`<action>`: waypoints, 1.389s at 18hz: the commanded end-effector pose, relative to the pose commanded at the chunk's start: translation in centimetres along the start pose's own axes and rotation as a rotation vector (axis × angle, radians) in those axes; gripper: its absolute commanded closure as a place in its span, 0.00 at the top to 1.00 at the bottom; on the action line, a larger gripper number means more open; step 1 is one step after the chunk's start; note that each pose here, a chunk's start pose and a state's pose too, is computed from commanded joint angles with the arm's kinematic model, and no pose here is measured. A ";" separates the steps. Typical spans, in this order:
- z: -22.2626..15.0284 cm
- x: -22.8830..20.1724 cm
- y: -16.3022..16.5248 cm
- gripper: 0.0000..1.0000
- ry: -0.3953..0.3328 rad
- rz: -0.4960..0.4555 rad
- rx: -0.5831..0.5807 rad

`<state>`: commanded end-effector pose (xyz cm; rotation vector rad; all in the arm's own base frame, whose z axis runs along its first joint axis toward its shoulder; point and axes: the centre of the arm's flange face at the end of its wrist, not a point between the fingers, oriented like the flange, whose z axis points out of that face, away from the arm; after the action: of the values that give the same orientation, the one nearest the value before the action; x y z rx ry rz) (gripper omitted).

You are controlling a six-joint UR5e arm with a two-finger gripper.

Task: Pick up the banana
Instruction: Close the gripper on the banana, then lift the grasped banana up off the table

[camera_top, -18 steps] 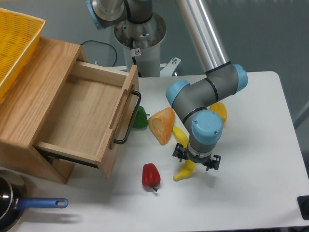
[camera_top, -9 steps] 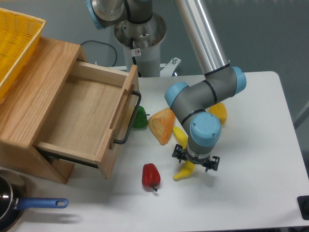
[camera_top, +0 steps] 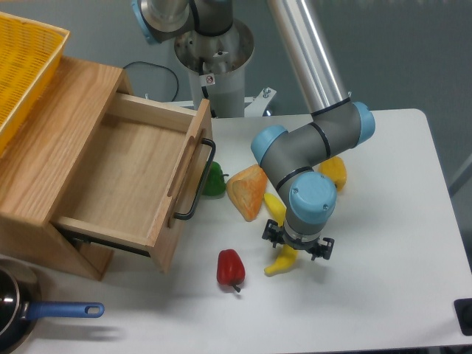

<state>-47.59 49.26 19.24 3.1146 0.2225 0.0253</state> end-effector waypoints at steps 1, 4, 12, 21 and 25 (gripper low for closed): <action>0.0 -0.1 0.1 0.79 0.000 -0.002 0.000; -0.1 -0.1 -0.1 0.72 -0.001 0.000 0.003; -0.4 -0.1 -0.2 0.51 -0.005 0.026 0.006; -0.2 0.0 -0.1 0.33 -0.001 0.028 0.003; -2.2 -0.9 -0.7 0.33 -0.029 0.026 0.027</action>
<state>-48.58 49.82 21.40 3.1419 0.1834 -0.0232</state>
